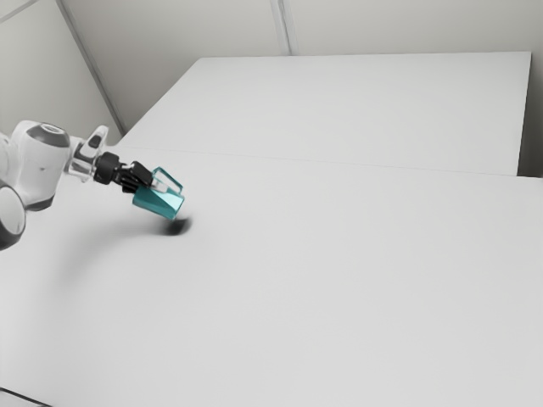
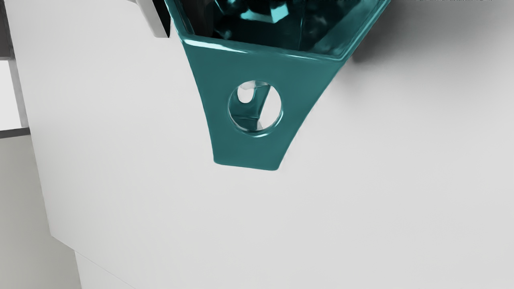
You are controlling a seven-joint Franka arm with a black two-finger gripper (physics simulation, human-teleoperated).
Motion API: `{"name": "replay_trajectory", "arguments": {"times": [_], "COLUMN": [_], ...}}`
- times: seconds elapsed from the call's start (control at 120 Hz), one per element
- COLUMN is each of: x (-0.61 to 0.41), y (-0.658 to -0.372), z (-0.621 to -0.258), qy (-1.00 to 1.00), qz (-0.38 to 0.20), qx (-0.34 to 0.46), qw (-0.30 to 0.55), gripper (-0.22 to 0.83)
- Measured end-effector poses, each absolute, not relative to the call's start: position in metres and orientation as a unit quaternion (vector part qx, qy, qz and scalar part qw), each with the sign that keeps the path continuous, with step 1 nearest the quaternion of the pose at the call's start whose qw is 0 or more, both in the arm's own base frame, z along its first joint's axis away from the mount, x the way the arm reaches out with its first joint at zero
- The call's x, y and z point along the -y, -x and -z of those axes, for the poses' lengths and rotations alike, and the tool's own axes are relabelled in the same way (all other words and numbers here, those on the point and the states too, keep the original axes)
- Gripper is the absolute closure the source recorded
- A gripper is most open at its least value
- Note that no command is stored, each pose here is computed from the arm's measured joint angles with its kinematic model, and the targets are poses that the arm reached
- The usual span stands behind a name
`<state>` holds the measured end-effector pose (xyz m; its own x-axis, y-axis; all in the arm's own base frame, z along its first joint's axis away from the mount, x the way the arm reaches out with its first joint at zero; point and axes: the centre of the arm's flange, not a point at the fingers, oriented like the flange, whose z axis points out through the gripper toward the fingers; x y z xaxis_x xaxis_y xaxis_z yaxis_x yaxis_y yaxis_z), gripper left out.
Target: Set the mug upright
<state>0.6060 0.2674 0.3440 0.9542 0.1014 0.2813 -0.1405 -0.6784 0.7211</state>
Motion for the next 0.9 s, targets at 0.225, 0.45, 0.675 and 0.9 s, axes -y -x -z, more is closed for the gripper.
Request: {"name": "replay_trajectory", "arguments": {"times": [0.225,0.45,0.675,0.9], "x": [-0.221,-0.175,-0.13,-0.103], "y": [-0.601,-0.593,-0.58,-0.559], "z": [-0.405,-0.429,-0.457,-0.46], "qy": [-0.94,-0.962,-0.975,-0.983], "qz": [-0.106,-0.06,-0.029,-0.01], "qx": [0.081,0.115,0.139,0.129], "qw": [0.316,0.241,0.172,0.134], "gripper": [0.74,0.75,0.76,0.78]}}
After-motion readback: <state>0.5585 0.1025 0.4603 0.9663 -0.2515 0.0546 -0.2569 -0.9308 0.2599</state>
